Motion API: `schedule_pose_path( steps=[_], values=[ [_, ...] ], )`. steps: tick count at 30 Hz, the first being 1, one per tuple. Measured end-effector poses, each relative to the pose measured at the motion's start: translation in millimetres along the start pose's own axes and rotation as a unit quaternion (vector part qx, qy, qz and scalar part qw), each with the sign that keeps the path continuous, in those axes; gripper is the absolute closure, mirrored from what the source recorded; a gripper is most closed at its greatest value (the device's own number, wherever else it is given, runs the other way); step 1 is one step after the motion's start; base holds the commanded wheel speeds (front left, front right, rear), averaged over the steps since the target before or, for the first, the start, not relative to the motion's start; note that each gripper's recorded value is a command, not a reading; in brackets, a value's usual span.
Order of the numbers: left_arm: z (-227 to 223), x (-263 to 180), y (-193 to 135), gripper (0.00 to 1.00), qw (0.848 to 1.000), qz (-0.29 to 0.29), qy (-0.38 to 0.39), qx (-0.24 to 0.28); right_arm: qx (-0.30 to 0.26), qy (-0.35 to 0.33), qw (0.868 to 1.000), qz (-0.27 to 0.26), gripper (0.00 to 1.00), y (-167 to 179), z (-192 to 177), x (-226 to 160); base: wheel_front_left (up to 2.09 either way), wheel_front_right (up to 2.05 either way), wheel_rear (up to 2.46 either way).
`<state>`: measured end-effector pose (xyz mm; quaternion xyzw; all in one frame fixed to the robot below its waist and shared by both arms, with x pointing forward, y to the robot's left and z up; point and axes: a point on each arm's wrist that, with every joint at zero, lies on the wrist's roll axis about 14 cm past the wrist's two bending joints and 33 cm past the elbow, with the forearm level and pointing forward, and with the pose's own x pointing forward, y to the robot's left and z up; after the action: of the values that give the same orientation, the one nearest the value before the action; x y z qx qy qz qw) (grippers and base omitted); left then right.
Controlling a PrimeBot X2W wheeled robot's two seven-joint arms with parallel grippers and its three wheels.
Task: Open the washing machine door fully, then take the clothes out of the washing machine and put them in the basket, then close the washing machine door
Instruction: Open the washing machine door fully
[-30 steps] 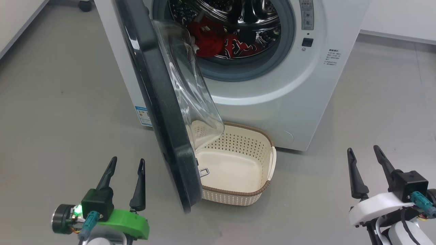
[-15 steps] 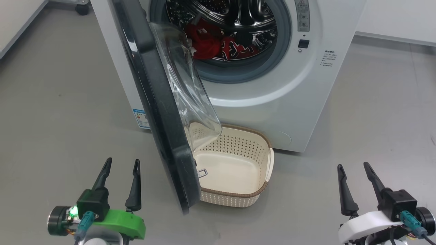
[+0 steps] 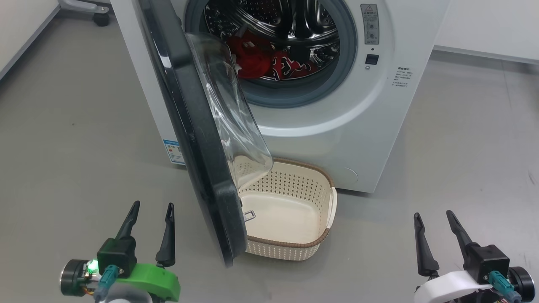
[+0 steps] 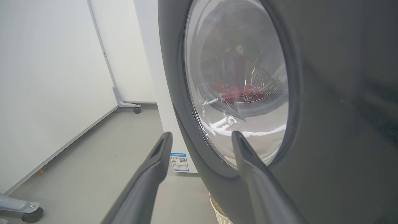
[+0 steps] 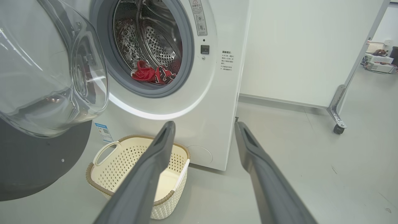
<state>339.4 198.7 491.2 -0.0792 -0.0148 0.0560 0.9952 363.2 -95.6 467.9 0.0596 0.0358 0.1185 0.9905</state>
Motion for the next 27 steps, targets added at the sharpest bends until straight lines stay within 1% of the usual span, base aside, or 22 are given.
schedule_pose_path(
  steps=[15,16,17,18,27],
  values=[
    [-2.8,-3.0,0.0,0.00,1.000,-0.001,0.004,-0.001,0.004,0.000,1.000,-0.008,0.00,0.3,-1.0,-4.0,0.00,0.00,0.00],
    [-2.9,-3.0,0.1,0.35,1.000,-0.001,0.004,-0.001,0.003,-0.001,1.000,-0.009,0.00,0.0,-0.6,-3.9,0.00,0.00,0.00],
    [-3.0,-3.0,0.1,0.75,1.000,-0.001,0.004,-0.001,0.002,-0.002,1.000,-0.009,0.00,-0.3,-0.3,-3.8,0.00,0.00,0.00],
    [-3.2,-3.1,0.2,1.00,1.000,-0.001,0.005,-0.001,0.001,-0.002,1.000,-0.010,0.00,-0.6,-0.1,-3.7,0.00,0.00,0.00],
    [-4.3,-4.2,2.6,1.00,1.000,0.003,0.007,-0.001,-0.003,-0.006,1.000,-0.015,0.00,-2.8,2.3,-3.0,0.00,0.00,0.00]
  ],
)
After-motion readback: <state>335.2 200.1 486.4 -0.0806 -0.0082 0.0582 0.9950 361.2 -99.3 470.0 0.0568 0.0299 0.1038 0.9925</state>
